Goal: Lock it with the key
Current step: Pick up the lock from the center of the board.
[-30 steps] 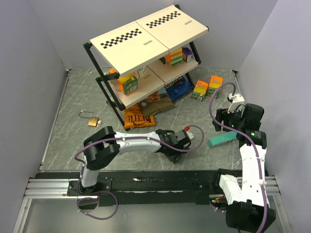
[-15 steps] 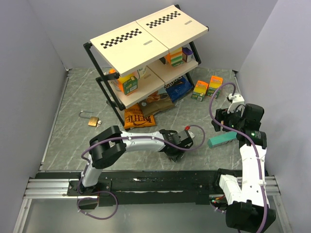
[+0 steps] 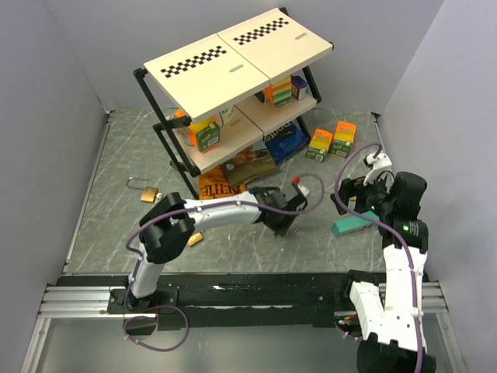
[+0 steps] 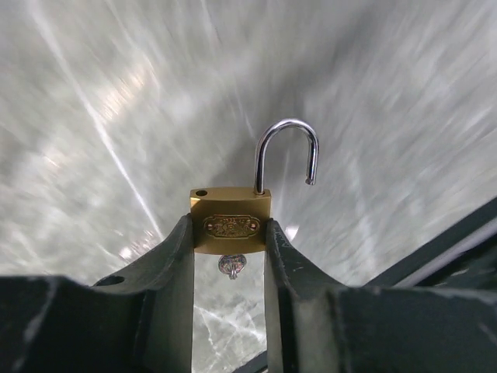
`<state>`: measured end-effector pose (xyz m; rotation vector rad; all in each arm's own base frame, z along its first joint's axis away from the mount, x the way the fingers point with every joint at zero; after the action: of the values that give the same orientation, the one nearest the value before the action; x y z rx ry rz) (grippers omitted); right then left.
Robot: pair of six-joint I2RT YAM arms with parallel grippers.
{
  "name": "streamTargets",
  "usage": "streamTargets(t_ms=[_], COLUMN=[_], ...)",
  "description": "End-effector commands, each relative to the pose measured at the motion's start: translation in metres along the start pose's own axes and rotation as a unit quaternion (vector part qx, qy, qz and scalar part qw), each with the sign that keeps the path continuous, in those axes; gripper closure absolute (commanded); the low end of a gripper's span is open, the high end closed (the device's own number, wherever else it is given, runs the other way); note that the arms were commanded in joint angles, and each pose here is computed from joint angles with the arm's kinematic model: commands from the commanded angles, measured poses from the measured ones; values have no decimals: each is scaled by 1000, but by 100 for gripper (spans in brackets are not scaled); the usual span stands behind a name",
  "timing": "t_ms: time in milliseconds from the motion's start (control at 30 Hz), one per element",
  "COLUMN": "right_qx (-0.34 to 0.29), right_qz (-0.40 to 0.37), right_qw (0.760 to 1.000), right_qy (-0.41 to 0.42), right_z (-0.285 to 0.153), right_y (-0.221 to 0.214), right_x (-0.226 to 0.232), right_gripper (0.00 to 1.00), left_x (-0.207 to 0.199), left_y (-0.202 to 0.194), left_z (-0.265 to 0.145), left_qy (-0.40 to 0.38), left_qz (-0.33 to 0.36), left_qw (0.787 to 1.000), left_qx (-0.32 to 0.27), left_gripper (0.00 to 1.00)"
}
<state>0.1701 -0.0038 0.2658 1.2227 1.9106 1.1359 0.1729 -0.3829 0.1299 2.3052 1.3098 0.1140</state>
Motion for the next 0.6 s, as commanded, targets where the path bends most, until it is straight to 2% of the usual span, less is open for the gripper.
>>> streamTargets(t_ms=[0,200,333,467,500,567], right_qx=[-66,-128,-154,-169,-170,-175], right_qz=[-21,-33,-27,2,15,45], right_qw=[997,991,987,983,983,980], right_qy=[17,5,26,64,70,82], right_z=[-16,-34,-43,-49,-50,-54], right_y=[21,35,40,45,47,53], right_x=[12,22,33,44,46,51], right_gripper=[4,4,4,5,5,6], left_x=[-16,-8,3,2,3,5], left_y=[67,129,169,171,165,162], left_z=[-77,-141,-186,-211,-204,-215], left_qy=[-95,-188,-282,-351,-351,-362], left_qz=[-60,-131,-166,-130,-128,-116], left_qw=[986,949,907,885,886,875], left_qx=[-126,-219,-265,-278,-273,-300], left_gripper=[99,99,99,99,99,99])
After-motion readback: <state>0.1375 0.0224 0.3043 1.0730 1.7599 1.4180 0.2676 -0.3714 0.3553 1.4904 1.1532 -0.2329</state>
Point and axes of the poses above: each gripper's point midway between its finger pads, its own z axis out along the fingers, its own x axis along the line the jaws close on, y = z × x, the point moved 9 cm from there along -z, back along the fingers, and after that the axes turned 9 degrees about -z, right-handed, at the moved point
